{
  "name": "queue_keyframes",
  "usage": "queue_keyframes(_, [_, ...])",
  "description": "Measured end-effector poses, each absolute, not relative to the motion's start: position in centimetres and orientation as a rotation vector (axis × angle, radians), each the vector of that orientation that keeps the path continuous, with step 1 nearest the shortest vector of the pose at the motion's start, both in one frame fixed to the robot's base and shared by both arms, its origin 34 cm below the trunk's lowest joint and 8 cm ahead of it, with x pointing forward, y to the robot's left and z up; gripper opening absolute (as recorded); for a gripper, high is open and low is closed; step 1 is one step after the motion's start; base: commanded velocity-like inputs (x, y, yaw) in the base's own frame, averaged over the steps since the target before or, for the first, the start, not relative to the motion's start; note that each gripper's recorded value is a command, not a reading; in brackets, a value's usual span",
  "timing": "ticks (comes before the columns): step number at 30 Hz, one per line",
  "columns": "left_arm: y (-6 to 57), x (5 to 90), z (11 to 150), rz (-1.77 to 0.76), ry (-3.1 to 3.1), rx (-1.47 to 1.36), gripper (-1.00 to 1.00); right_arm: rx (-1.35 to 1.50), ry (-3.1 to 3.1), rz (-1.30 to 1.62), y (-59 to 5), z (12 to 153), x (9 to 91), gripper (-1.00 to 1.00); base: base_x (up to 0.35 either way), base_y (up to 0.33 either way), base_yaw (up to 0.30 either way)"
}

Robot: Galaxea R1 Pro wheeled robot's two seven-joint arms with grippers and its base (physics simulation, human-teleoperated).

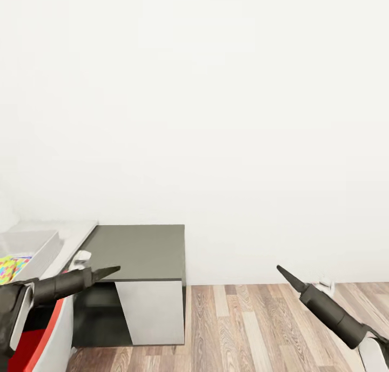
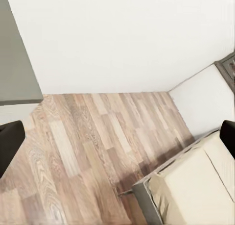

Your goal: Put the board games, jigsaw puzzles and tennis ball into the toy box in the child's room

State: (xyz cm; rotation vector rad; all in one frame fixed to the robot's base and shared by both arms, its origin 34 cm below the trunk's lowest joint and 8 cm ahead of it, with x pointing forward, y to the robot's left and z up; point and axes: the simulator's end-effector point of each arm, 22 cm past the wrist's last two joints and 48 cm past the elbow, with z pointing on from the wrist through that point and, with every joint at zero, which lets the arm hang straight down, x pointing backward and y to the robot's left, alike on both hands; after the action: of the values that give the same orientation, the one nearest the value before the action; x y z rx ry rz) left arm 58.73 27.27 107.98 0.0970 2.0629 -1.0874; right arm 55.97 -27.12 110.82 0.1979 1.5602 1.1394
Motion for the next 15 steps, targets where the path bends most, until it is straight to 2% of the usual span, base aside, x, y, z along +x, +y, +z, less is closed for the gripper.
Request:
queue_keyframes(5, [25.6,59.8,102.9,-0.961,2.204,0.024,1.00,0.382,1.751,1.012,-27.8,103.4,58.6,1.00,0.000,0.000,0.000])
queue_keyframes(8, [26.7,60.0,97.7,-0.774,2.351,-0.061,1.00,0.517,1.865,0.937,-28.9,98.0,59.3,1.00,0.000,0.000,0.000])
queue_keyframes(15, [28.6,55.1,80.8,-0.377,2.653,-0.187,1.00,0.846,2.274,0.782,-28.8,80.0,51.4,1.00,0.000,0.000,0.000])
